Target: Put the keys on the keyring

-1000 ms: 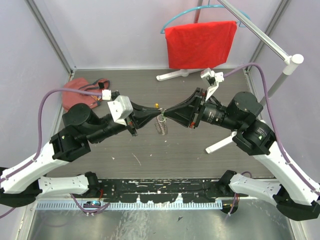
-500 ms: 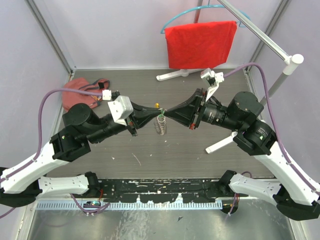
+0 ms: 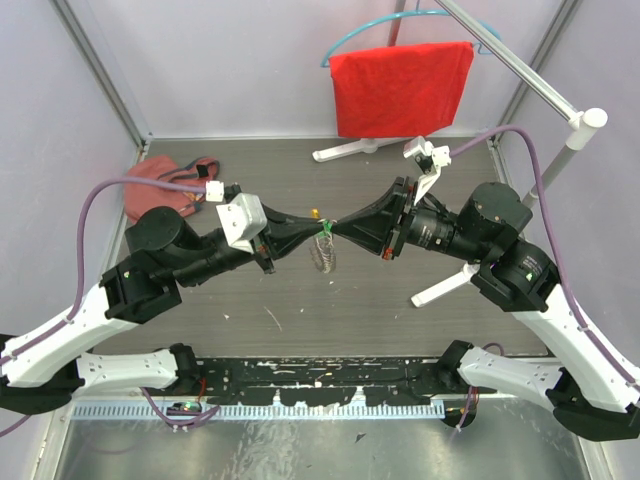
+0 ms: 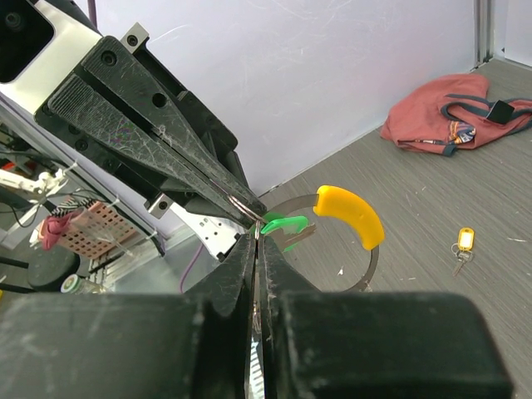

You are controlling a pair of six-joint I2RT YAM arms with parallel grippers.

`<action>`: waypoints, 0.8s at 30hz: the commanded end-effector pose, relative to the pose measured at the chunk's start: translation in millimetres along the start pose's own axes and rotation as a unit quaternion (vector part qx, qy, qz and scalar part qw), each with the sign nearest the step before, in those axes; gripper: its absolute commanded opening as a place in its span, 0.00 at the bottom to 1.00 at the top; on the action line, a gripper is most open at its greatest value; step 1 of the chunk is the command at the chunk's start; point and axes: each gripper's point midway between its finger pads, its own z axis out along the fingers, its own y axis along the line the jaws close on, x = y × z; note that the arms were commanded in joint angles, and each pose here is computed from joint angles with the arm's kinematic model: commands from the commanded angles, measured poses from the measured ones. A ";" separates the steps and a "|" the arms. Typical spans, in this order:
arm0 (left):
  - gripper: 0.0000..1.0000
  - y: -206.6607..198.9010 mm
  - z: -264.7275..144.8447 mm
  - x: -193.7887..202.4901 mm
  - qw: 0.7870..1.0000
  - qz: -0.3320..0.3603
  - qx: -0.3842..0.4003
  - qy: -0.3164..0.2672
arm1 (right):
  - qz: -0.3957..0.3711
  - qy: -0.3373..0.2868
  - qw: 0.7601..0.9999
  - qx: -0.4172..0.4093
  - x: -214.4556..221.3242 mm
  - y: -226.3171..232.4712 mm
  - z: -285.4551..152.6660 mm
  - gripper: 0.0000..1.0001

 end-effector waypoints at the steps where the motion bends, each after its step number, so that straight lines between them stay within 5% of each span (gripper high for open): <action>1: 0.00 -3.1 -3.5 -16.0 1.000 0.006 0.010 -0.027 | -0.024 -0.035 0.999 0.003 -22.8 7.7 -8.7 0.09; 7: 0.00 -9.2 -5.5 -18.1 0.999 0.011 0.028 -0.034 | -0.023 -0.032 0.999 0.009 -22.8 6.4 -9.2 0.01; 24: 0.00 -22.1 -16.1 -29.9 0.996 0.035 0.068 -0.051 | -0.039 0.020 0.999 -0.002 -18.8 14.2 -9.8 0.03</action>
